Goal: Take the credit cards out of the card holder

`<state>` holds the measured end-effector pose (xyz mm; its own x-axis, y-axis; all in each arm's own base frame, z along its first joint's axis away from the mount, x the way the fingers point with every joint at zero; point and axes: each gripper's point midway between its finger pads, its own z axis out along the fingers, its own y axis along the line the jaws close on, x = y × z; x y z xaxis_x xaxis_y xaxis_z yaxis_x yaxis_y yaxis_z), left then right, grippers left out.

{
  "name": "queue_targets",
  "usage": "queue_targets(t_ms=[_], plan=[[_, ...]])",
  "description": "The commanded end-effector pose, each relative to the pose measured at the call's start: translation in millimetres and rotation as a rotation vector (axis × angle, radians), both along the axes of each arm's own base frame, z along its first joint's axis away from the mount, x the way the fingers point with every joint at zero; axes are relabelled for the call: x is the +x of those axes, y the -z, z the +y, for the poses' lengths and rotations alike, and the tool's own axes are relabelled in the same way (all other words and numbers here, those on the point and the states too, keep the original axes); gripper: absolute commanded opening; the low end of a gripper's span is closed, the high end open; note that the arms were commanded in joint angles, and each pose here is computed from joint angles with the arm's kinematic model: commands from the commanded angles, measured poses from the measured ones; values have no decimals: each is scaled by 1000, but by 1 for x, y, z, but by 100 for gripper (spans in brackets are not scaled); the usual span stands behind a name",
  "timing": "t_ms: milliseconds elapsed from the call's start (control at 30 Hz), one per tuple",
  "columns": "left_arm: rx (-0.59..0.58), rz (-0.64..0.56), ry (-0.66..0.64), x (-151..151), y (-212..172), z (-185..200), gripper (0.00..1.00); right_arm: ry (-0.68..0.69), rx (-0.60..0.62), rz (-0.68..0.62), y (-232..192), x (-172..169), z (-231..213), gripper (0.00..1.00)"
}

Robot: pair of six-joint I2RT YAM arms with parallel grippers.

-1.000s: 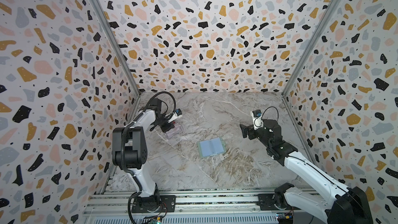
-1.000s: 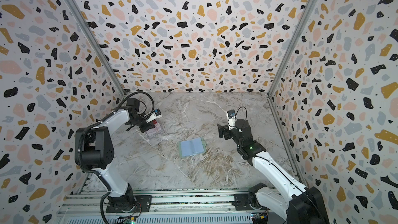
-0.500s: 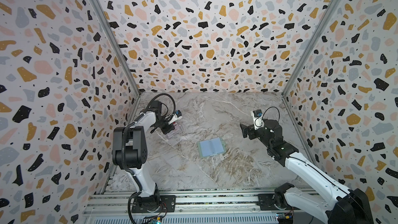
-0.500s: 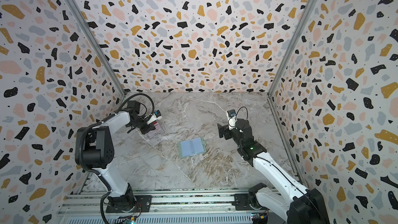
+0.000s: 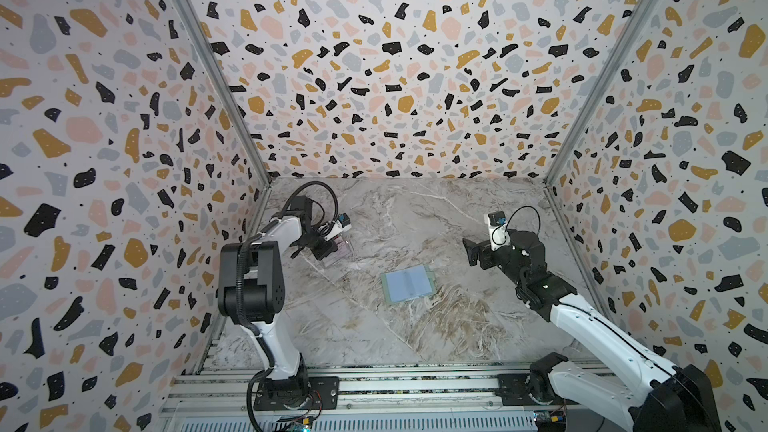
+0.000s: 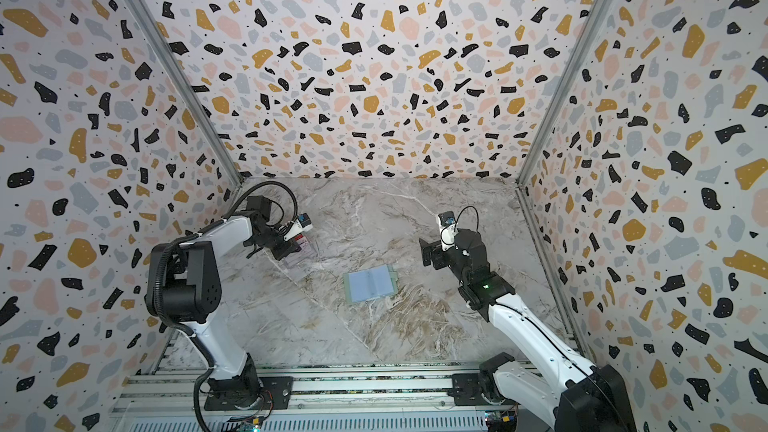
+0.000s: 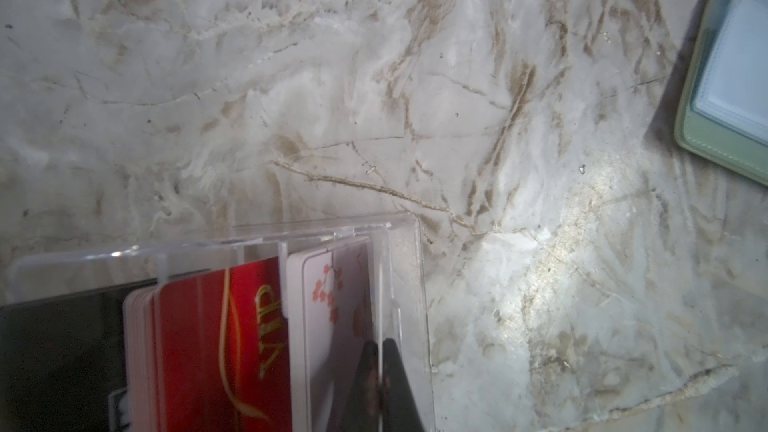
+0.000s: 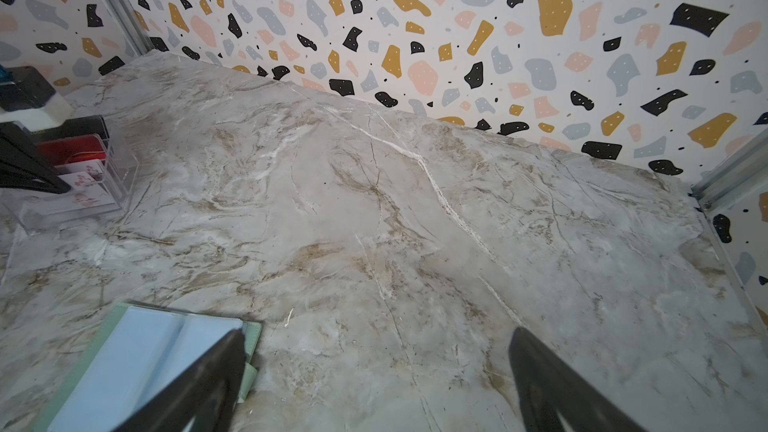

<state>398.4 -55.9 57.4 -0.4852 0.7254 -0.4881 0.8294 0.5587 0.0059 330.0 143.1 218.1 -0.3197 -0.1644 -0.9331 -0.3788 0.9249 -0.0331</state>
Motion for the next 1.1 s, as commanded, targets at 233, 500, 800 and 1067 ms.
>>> queue_targets(t_ms=[233, 500, 800, 1067], plan=[[-26, 51, -17, -6, 13, -2, 8, 0, 16, -36, -12, -1, -1, 99], [-35, 45, -22, -4, 10, -3, 13, -2, 18, -37, -12, -1, -1, 99], [-45, 9, -32, 1, -1, -4, 16, -7, 18, -38, -13, -1, 0, 99], [-38, -15, -48, 5, -11, -2, 19, -7, 16, -32, -11, 0, 0, 99]])
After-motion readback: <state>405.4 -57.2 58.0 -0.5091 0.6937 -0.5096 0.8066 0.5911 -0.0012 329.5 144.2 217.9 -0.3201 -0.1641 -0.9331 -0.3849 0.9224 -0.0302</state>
